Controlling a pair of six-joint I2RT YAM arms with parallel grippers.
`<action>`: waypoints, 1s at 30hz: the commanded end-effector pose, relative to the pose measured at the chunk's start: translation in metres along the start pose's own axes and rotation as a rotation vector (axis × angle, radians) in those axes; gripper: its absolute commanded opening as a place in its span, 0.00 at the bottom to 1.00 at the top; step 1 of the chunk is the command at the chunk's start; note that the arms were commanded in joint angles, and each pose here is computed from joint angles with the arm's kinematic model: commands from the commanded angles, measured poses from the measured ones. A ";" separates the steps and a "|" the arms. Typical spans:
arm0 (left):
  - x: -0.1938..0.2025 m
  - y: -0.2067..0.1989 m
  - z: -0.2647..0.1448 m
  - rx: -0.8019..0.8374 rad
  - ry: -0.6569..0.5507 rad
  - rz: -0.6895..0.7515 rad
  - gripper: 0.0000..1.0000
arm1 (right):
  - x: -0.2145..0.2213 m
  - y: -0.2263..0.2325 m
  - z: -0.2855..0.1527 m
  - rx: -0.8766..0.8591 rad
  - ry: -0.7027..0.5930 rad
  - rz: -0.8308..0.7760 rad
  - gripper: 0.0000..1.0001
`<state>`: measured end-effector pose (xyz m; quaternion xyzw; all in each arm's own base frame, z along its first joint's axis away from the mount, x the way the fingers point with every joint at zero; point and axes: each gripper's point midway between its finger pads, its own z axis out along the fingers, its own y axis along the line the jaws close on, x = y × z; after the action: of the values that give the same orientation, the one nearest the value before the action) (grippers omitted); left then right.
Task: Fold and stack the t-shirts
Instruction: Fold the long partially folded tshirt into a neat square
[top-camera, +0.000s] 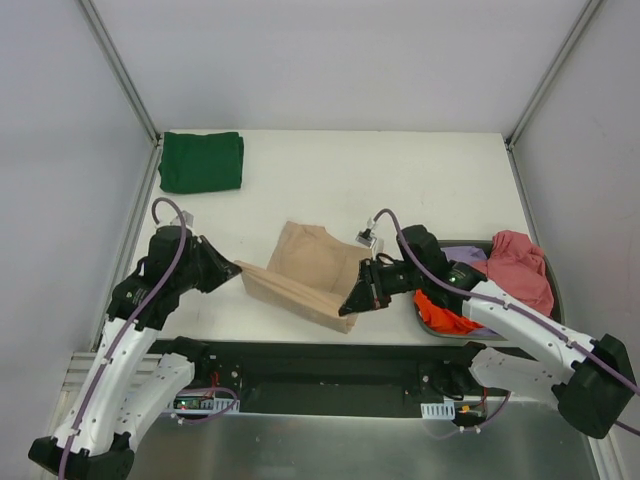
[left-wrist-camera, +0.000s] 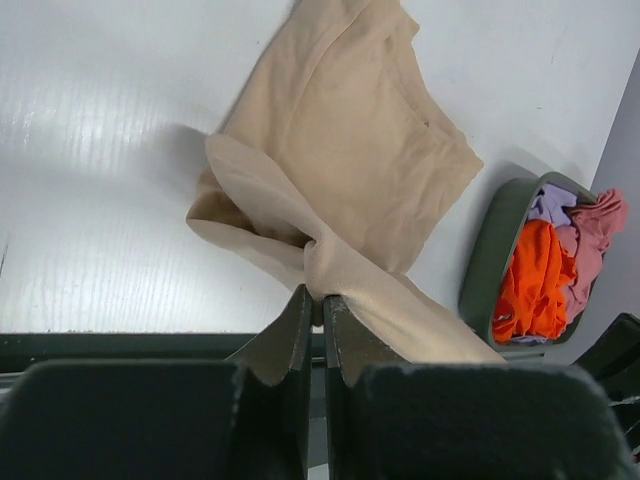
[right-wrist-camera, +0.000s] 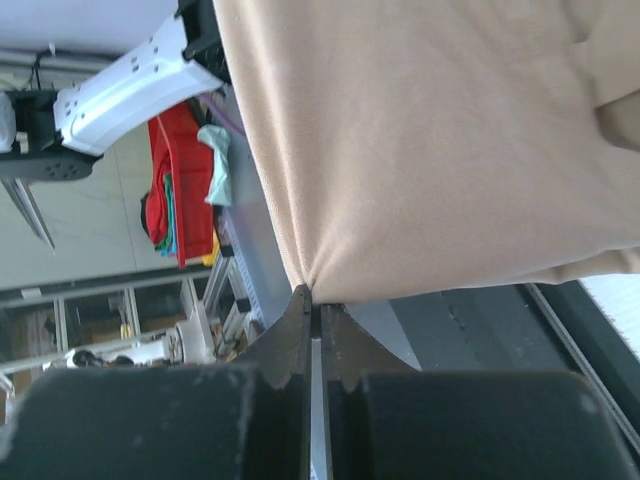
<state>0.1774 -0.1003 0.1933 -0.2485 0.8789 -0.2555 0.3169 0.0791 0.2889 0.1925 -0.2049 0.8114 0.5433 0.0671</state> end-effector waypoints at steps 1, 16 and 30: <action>-0.058 -0.021 0.006 0.002 -0.216 0.013 0.00 | 0.006 -0.010 -0.016 -0.001 0.009 0.030 0.00; -0.090 -0.057 0.071 -0.020 -0.149 0.058 0.00 | -0.051 -0.060 -0.040 0.134 -0.180 0.120 0.01; -0.090 -0.064 0.155 -0.111 0.012 0.106 0.00 | -0.077 -0.112 -0.053 0.260 -0.272 0.269 0.01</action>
<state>0.3173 -0.1582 0.1594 -0.2108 0.9167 -0.2371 0.2428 0.1970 0.2363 0.1562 -0.0403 0.8592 0.4890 0.1449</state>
